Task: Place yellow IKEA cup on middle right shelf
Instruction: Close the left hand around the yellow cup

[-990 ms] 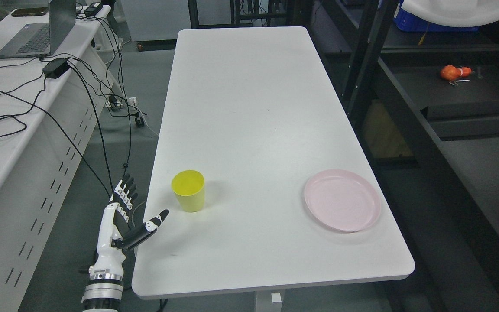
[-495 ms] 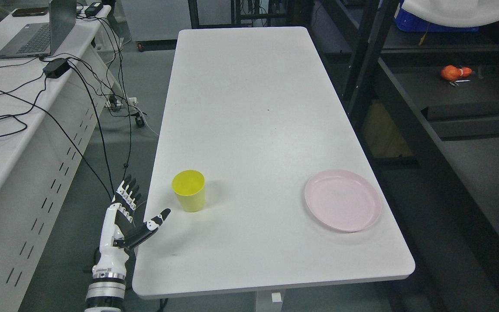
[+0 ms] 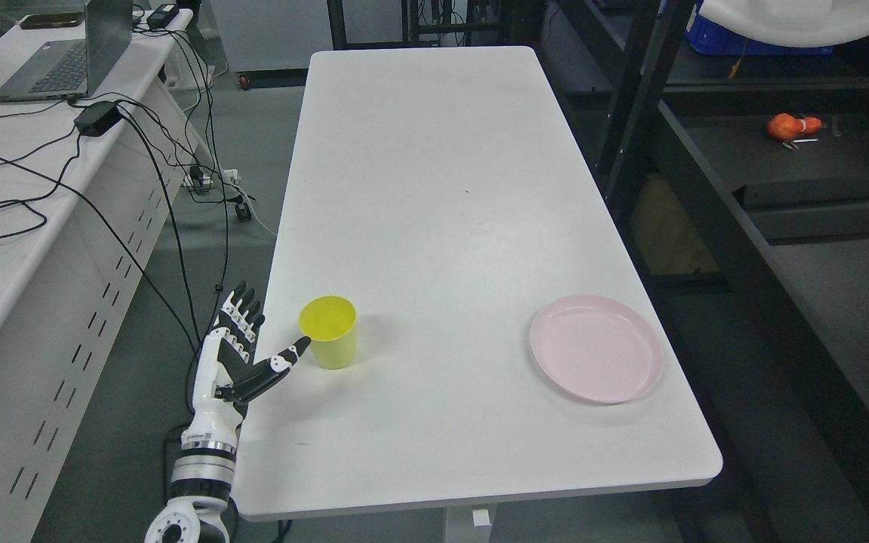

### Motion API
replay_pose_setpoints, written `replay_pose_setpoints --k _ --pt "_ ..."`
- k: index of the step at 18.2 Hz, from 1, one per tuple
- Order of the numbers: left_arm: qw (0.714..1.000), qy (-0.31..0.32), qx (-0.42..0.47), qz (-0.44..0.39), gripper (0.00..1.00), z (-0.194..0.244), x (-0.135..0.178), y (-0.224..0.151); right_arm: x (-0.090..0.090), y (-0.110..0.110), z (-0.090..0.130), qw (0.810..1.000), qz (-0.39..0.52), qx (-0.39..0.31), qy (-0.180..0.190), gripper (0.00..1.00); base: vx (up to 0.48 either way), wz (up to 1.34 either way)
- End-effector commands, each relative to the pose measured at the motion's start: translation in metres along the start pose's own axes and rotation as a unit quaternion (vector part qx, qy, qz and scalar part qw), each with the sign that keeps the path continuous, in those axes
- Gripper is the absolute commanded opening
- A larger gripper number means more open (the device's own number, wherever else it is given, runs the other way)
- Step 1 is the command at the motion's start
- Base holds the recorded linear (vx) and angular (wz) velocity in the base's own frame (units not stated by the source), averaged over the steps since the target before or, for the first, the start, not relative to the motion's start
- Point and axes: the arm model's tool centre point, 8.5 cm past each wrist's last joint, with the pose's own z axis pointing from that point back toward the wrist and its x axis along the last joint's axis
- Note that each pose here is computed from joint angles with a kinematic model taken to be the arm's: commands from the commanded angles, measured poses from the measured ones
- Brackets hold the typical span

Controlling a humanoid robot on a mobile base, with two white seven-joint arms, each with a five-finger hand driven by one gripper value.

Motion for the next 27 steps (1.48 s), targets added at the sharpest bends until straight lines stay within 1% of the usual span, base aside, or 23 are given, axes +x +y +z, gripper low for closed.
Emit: replay_pose_setpoints --k 1,3,8,12,18,21,24,25,27 --pt "0.998 0.033 -0.051 -0.004 0.98 -0.004 -0.022 -0.029 -0.009 -0.010 -0.001 1.000 -0.002 -0.006 0.007 0.99 0.000 0.00" --pt "0.997 0.041 -0.070 -0.004 0.98 -0.001 -0.026 -0.043 -0.009 -0.010 -0.001 1.000 -0.002 -0.006 0.007 0.99 0.000 0.00" --pt "0.994 0.071 -0.081 0.008 0.98 0.001 -0.033 -0.052 -0.009 -0.010 -0.001 1.000 -0.002 -0.006 0.007 0.99 0.000 0.00" --pt "0.994 0.084 -0.070 0.004 0.98 -0.010 -0.037 -0.044 -0.009 -0.010 -0.001 1.000 -0.002 -0.006 0.007 0.99 0.000 0.00" --pt "0.993 0.099 -0.058 -0.001 0.98 -0.041 -0.028 -0.038 -0.009 -0.010 -0.001 1.000 -0.002 -0.006 0.007 0.99 0.000 0.00" --pt "0.990 0.128 -0.055 -0.005 0.98 -0.048 -0.036 -0.037 -0.009 -0.010 -0.001 1.000 -0.002 -0.006 0.007 0.99 0.000 0.00" --pt "0.988 0.144 -0.053 -0.011 0.98 -0.051 -0.044 -0.035 -0.009 -0.010 -0.001 1.000 -0.002 -0.006 0.007 0.99 0.000 0.00" --pt "0.988 0.147 -0.052 -0.011 0.98 -0.052 -0.046 -0.035 -0.009 -0.010 -0.001 1.000 -0.002 -0.006 0.007 0.99 0.000 0.00" --pt "0.987 0.149 -0.051 -0.011 0.93 -0.051 -0.047 -0.034 -0.009 -0.010 -0.001 1.000 -0.002 -0.006 0.007 0.99 0.000 0.00"
